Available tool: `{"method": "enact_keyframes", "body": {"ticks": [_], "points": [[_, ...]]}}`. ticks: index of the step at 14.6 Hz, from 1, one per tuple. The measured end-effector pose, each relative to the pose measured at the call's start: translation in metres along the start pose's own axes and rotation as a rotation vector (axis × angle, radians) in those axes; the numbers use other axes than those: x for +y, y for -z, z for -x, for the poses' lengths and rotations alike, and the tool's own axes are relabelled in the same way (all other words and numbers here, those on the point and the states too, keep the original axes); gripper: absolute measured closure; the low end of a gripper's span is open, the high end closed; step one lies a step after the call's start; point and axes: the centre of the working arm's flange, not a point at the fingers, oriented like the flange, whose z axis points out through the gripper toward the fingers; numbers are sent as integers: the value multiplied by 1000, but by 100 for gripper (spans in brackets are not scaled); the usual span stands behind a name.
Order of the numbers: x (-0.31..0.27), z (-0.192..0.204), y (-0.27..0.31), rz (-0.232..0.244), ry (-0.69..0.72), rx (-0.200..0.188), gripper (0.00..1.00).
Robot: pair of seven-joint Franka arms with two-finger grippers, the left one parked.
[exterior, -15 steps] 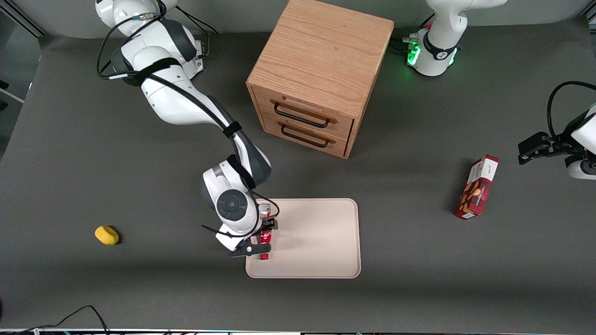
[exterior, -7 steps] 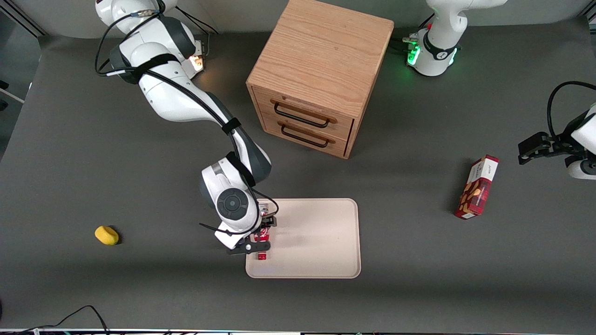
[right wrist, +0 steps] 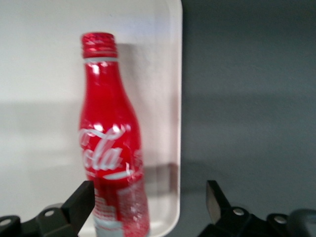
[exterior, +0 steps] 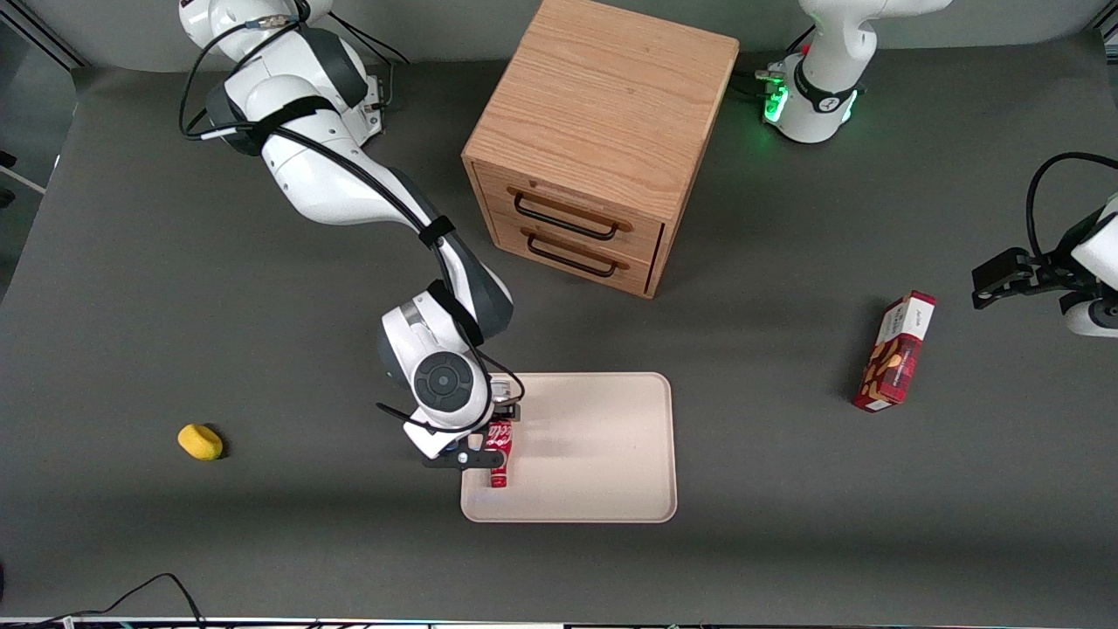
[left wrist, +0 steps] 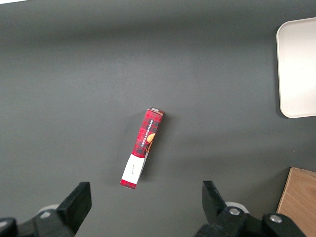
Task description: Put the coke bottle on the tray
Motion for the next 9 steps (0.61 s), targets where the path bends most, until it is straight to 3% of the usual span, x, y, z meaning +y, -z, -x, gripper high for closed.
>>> {"method": "enact_keyframes", "body": {"ticks": [5,9], "points": [[14,13,61,38,-3,-58,0],[49,25,125,33,8,-139,0]]}}
